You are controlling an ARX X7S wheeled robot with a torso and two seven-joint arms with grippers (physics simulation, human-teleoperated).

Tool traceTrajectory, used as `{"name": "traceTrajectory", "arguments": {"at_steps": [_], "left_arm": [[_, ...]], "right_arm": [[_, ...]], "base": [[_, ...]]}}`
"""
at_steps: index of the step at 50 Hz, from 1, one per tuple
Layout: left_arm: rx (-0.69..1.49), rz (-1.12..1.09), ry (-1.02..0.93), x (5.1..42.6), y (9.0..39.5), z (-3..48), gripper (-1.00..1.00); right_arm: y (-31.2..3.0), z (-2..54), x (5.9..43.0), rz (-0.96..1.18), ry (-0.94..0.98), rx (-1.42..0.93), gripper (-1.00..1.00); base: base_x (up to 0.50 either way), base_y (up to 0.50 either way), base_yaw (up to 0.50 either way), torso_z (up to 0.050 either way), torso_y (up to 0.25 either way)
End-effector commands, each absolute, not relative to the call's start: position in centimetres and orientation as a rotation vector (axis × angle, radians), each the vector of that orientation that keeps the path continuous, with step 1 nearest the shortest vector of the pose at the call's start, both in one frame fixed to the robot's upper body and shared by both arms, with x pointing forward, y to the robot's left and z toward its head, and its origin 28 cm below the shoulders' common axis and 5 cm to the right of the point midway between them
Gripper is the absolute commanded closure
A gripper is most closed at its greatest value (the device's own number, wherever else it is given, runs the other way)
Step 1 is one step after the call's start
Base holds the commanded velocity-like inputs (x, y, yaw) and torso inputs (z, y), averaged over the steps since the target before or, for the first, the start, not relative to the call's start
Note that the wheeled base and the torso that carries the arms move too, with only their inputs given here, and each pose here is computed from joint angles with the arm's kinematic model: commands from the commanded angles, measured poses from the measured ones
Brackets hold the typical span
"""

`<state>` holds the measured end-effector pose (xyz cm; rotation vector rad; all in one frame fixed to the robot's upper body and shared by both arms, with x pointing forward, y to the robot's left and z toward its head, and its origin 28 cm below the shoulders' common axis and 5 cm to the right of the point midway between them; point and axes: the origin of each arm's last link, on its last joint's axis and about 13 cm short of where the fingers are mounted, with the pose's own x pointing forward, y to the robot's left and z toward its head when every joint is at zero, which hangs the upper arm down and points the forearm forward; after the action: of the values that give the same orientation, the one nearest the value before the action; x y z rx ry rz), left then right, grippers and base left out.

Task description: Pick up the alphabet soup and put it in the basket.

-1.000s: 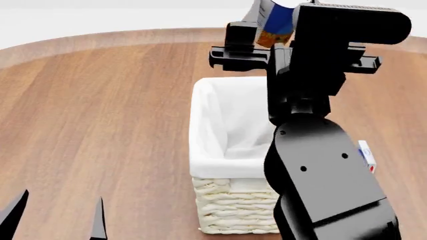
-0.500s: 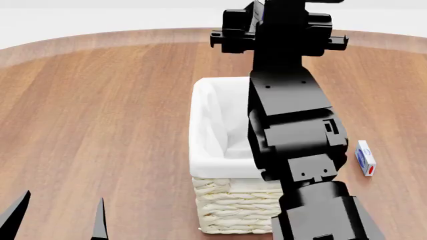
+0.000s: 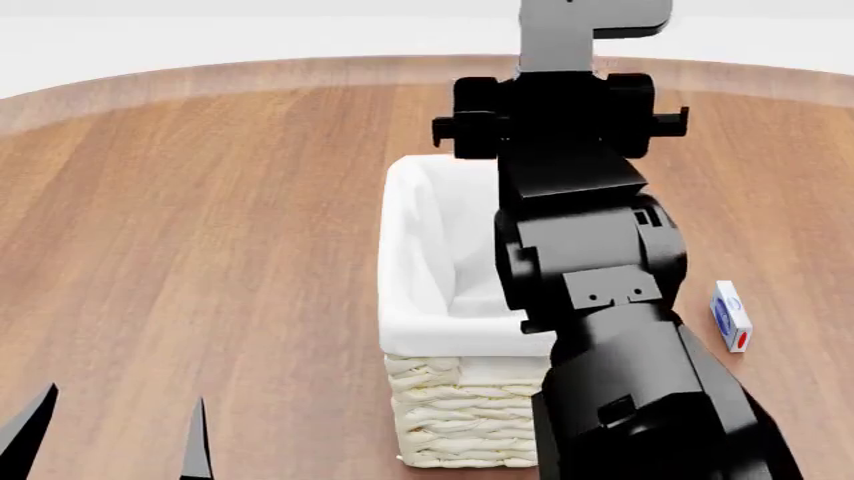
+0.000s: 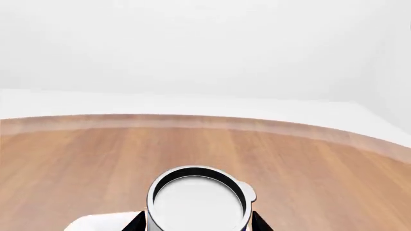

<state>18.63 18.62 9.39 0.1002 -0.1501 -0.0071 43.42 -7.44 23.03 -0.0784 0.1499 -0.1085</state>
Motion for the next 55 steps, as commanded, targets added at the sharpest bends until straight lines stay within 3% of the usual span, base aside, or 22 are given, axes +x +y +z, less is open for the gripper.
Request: {"name": "traceTrajectory", "arguments": {"at_steps": [1, 55], "left_arm": [[0.101, -0.003, -0.150, 18.6, 18.6, 9.4, -1.00], [0.097, -0.012, -0.141, 18.9, 18.5, 9.1, -1.00]], "right_arm": [[-7.7, 22.7, 43.2, -0.126, 0.222, -0.196, 1.00], [-7.1, 22.1, 42.3, 0.013, 0.420, -0.282, 1.00]], "base": [[0.00, 0.00, 0.00, 0.000, 0.000], [0.00, 0.00, 0.00, 0.000, 0.001]]}}
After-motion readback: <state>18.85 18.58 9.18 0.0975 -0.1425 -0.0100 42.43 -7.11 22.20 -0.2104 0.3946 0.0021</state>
